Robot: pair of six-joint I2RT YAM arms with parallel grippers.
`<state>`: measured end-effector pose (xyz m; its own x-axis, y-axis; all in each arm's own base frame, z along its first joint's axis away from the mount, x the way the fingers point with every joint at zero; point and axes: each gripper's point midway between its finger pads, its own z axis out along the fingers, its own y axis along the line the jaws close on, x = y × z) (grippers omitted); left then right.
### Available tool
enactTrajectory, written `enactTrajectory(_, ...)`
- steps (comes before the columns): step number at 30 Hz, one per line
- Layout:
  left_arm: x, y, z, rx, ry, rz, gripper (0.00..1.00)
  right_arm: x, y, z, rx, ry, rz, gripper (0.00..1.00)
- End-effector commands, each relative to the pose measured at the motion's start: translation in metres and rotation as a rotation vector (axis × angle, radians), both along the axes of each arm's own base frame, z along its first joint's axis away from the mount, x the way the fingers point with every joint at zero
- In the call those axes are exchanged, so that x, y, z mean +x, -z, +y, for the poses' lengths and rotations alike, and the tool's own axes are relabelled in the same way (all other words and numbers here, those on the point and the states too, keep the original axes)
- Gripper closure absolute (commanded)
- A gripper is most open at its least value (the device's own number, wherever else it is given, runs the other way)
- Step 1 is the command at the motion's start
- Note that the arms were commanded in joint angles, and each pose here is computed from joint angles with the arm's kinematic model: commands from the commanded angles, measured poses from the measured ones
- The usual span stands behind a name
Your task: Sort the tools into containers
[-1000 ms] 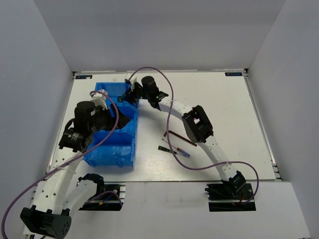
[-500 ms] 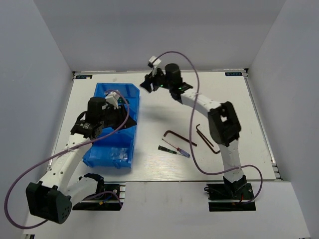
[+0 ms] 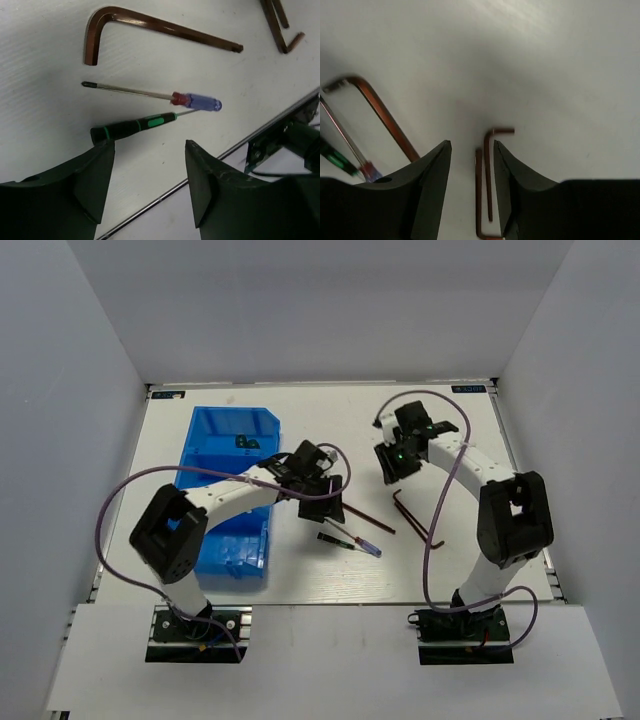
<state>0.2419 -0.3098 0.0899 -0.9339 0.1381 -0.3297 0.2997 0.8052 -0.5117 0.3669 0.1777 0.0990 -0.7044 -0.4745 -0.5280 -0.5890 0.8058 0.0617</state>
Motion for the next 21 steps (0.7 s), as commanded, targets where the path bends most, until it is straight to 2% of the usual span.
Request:
enactTrajectory(1, 0.024, -0.009, -0.011, 0.068, -0.196, -0.017, 0.31, -0.047, -0.004, -0.037, -0.045, 0.028, 0.082, 0.54)
enactTrajectory(5, 0.039, -0.014, -0.044, 0.015, -0.378, 0.068, 0.33, -0.061, -0.007, -0.061, -0.014, 0.116, 0.081, 0.54)
enactTrajectory(7, 0.054, -0.025, -0.058, 0.009, -0.445, 0.050, 0.36, -0.066, -0.007, -0.066, 0.001, 0.147, 0.080, 0.54)
enactTrajectory(8, 0.050, -0.021, -0.062, 0.031, -0.471, 0.082, 0.38, -0.068, -0.009, -0.073, 0.009, 0.175, 0.075, 0.54)
enactTrajectory(9, 0.064, -0.017, -0.074, 0.030, -0.515, 0.095, 0.40, -0.070, -0.011, -0.074, 0.023, 0.184, 0.070, 0.54)
enactTrajectory(10, 0.066, -0.012, -0.082, 0.047, -0.526, 0.103, 0.41, -0.071, -0.012, -0.076, 0.028, 0.195, 0.074, 0.54)
enactTrajectory(11, 0.056, 0.001, -0.080, 0.116, -0.546, 0.158, 0.44, -0.070, -0.017, -0.082, 0.046, 0.220, 0.063, 0.54)
enactTrajectory(12, 0.066, -0.009, -0.092, 0.097, -0.571, 0.167, 0.46, -0.075, -0.017, -0.082, 0.054, 0.219, 0.067, 0.54)
enactTrajectory(13, 0.065, 0.019, -0.095, 0.162, -0.581, 0.220, 0.49, -0.075, -0.018, -0.084, 0.060, 0.233, 0.064, 0.54)
enactTrajectory(14, 0.052, 0.027, -0.091, 0.235, -0.578, 0.274, 0.49, -0.077, -0.020, -0.088, 0.072, 0.247, 0.060, 0.54)
enactTrajectory(15, 0.053, 0.028, -0.093, 0.253, -0.590, 0.288, 0.50, -0.079, -0.022, -0.088, 0.079, 0.252, 0.057, 0.54)
enactTrajectory(16, 0.053, 0.018, -0.103, 0.236, -0.584, 0.283, 0.50, -0.080, -0.027, -0.089, 0.093, 0.254, 0.041, 0.54)
enactTrajectory(21, 0.044, -0.012, -0.104, 0.216, -0.646, 0.206, 0.50, -0.093, -0.025, -0.101, 0.114, 0.290, 0.028, 0.54)
